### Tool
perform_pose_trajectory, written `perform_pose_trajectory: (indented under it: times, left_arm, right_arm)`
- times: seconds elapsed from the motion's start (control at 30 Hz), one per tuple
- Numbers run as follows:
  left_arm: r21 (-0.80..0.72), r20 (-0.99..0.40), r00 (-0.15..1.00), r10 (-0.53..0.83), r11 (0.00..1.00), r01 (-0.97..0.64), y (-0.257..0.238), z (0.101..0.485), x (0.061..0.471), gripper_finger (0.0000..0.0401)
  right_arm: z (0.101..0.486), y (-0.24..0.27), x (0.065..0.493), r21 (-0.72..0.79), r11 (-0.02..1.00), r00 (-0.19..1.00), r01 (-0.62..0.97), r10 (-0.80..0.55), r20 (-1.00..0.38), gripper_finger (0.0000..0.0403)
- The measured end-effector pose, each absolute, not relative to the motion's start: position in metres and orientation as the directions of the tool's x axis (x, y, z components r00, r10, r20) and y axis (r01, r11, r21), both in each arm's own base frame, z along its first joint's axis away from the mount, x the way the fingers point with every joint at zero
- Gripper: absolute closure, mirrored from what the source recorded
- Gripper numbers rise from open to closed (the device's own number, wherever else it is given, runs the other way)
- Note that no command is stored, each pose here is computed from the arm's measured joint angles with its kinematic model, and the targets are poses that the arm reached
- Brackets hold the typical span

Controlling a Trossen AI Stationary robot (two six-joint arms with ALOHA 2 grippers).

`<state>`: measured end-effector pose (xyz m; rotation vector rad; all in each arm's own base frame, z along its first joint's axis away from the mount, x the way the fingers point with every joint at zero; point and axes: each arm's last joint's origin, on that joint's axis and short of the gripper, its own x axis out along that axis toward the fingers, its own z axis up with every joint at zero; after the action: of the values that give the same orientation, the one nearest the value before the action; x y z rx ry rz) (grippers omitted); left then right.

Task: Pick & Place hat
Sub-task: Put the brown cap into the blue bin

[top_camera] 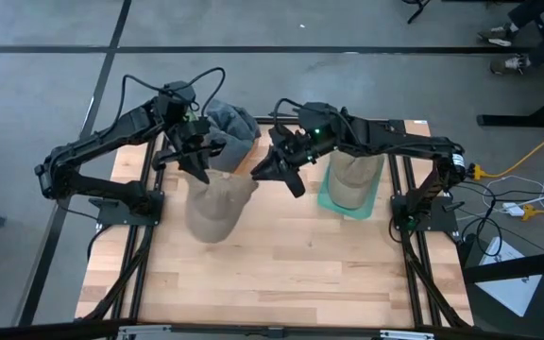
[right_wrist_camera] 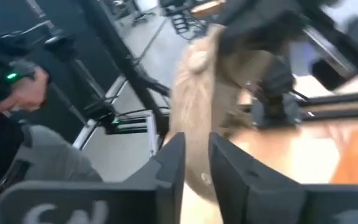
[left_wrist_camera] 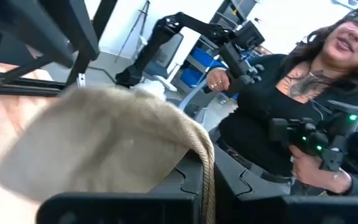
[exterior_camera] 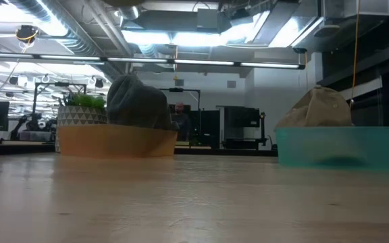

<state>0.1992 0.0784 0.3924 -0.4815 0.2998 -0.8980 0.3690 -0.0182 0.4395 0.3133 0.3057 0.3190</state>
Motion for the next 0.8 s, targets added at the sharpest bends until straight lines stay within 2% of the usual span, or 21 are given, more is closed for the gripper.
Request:
perform_pose_trajectory:
  times: [0.17,0.4,0.6,0.7,0.8]
  left_arm:
    - [-0.518,-0.064,0.637,-0.768,0.571,0.637,0.084,0.392,0.198,0.0394]
    - [-0.493,-0.137,0.782,-0.608,0.727,0.478,0.092,0.390,0.200,0.0396]
    - [-0.448,-0.180,0.849,-0.497,0.810,0.378,0.096,0.389,0.202,0.0391]
    - [-0.426,-0.213,0.890,-0.403,0.858,0.287,0.098,0.388,0.203,0.0392]
    - [-0.368,-0.242,0.921,-0.306,0.907,0.204,0.101,0.387,0.204,0.0396]
  right_arm:
    - [0.439,-0.021,0.369,0.343,0.918,0.921,-0.196,0.293,-0.256,0.0270]
    - [0.440,-0.020,0.371,0.239,0.965,0.954,-0.112,0.171,-0.245,0.0201]
    - [0.439,-0.016,0.372,0.031,0.997,0.963,0.069,-0.059,-0.263,0.0191]
    - [0.439,-0.016,0.372,-0.051,0.976,0.941,0.214,-0.220,-0.258,0.0196]
    - [0.439,-0.019,0.371,-0.067,0.936,0.903,0.345,-0.351,-0.248,0.0200]
